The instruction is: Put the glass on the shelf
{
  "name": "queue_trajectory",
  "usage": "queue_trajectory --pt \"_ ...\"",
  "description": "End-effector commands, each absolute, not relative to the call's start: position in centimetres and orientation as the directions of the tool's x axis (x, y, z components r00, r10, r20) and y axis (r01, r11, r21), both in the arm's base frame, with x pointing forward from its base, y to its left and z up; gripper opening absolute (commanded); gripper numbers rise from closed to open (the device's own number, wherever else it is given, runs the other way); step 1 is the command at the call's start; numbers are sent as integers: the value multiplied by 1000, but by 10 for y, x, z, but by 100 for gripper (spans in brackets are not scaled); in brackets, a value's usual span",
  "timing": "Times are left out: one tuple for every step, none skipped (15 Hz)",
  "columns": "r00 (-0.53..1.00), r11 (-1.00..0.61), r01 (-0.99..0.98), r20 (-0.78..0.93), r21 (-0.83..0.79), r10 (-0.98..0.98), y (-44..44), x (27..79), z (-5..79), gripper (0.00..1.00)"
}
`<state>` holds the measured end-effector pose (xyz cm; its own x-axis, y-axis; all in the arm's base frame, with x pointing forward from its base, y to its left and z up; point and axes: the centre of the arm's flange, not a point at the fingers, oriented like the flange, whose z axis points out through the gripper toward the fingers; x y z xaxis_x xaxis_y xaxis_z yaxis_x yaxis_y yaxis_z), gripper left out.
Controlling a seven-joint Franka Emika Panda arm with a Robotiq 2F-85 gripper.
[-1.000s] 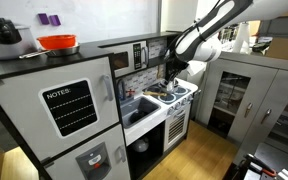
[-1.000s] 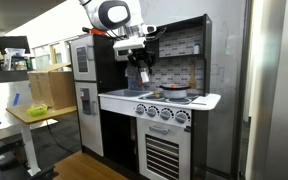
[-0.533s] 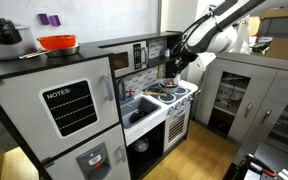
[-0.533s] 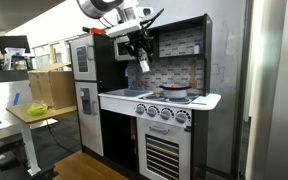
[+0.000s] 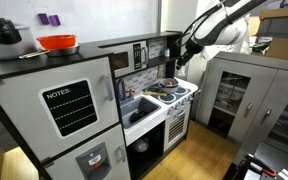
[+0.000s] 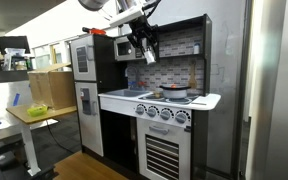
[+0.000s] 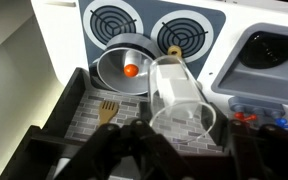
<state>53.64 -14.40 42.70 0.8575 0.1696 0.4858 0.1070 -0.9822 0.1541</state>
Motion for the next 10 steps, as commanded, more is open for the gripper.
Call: queue_trajectory --pt "844 -984 119 509 134 171 -159 537 441 31" --pt "841 -984 116 514 133 169 -164 538 447 31" --pt "837 -984 115 519 137 170 -169 540 456 31" --pt "832 -983 113 527 141 171 -175 541 463 31" --pt "827 -983 111 535 146 173 -182 544 472 31" --pt "823 -983 109 542 150 173 -189 547 480 31" --pt "816 -983 115 551 146 177 -195 549 487 31" --pt "807 -982 121 562 143 181 -204 553 491 31" --pt "799 -983 134 573 129 184 -212 556 496 31" --pt "790 -982 150 583 112 188 -220 558 500 31"
